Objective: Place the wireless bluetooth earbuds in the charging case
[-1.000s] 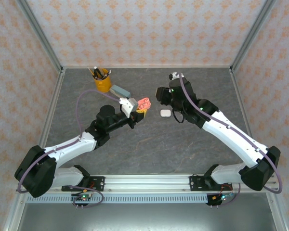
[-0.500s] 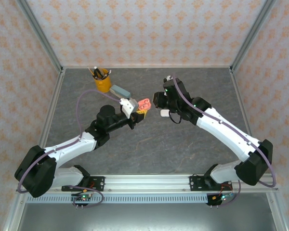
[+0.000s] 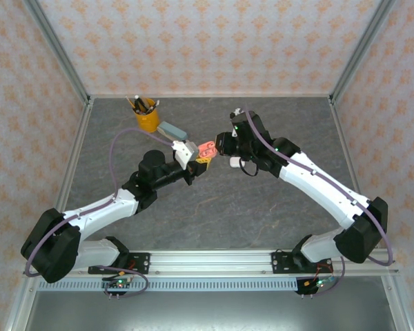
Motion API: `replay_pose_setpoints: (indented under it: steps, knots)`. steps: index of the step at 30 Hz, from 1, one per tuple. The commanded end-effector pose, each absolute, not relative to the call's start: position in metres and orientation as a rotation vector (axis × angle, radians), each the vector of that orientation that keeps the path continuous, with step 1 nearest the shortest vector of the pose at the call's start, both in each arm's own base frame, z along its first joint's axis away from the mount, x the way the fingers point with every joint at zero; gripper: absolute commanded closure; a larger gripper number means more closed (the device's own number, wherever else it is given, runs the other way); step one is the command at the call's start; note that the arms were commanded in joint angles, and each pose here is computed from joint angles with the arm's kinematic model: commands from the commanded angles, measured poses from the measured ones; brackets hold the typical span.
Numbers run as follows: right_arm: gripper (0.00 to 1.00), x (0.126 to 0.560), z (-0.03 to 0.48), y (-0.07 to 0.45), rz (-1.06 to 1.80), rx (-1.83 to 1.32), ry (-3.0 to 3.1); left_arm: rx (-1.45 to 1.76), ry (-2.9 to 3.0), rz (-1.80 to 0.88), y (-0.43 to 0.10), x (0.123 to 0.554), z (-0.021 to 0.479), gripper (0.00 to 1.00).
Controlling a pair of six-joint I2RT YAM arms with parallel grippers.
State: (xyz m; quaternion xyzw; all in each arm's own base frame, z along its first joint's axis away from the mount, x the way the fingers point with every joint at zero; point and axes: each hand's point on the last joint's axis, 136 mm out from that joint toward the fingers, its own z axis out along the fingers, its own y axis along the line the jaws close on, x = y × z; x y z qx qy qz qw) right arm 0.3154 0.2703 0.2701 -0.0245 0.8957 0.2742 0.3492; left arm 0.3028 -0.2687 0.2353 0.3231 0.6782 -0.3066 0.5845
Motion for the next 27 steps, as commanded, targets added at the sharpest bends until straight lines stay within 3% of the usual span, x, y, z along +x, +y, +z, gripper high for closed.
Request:
replay_pose_setpoints:
  steps: [1,15,27]
  knots:
    - [0.82,0.313,0.278,0.275,0.747,-0.105,2.318,0.772,1.534,-0.724,-0.277,0.304,0.252,1.0]
    - [0.82,0.299,0.269,0.257,0.682,-0.13,2.341,0.769,1.535,-0.723,-0.277,0.305,0.252,1.0]
    - [0.82,0.307,0.304,0.253,0.673,-0.11,2.254,0.771,1.541,-0.73,-0.277,0.304,0.25,1.0]
